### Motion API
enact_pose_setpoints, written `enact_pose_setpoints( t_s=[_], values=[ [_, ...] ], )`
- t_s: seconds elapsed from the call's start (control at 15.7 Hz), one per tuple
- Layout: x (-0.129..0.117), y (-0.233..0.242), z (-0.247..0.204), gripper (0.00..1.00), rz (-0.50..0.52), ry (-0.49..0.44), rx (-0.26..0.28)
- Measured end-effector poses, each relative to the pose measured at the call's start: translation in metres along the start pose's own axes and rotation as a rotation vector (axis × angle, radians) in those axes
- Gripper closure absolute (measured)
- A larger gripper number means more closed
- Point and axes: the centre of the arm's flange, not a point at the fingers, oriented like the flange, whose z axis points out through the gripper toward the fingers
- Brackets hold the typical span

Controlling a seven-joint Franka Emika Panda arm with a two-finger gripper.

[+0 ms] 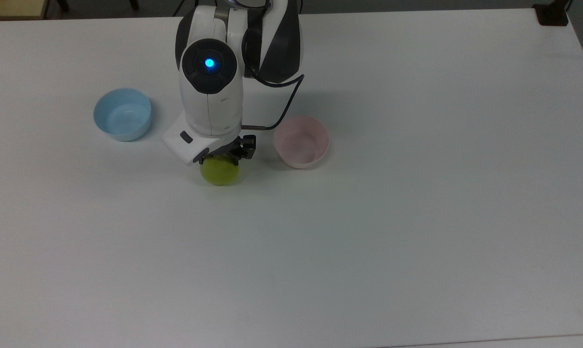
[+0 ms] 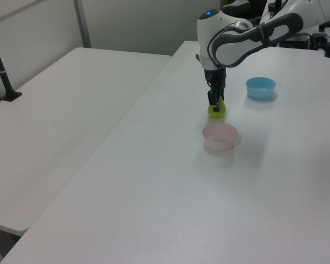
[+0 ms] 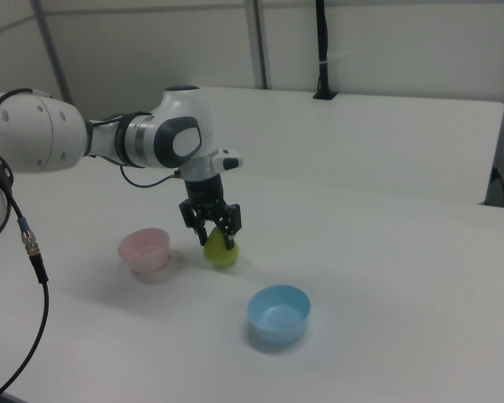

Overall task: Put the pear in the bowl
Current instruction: 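Lift the pear and carry it over the pink bowl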

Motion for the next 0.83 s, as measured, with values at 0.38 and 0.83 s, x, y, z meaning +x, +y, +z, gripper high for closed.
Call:
enact_pose_setpoints(
  t_s=[0.38,0.83],
  values=[
    [-0.007,0.006,-0.069,0.30,0.017,0.089,0.040],
    [-0.033,-0.086,-0.125,0.30,-0.109,0.082,0.077]
  ],
)
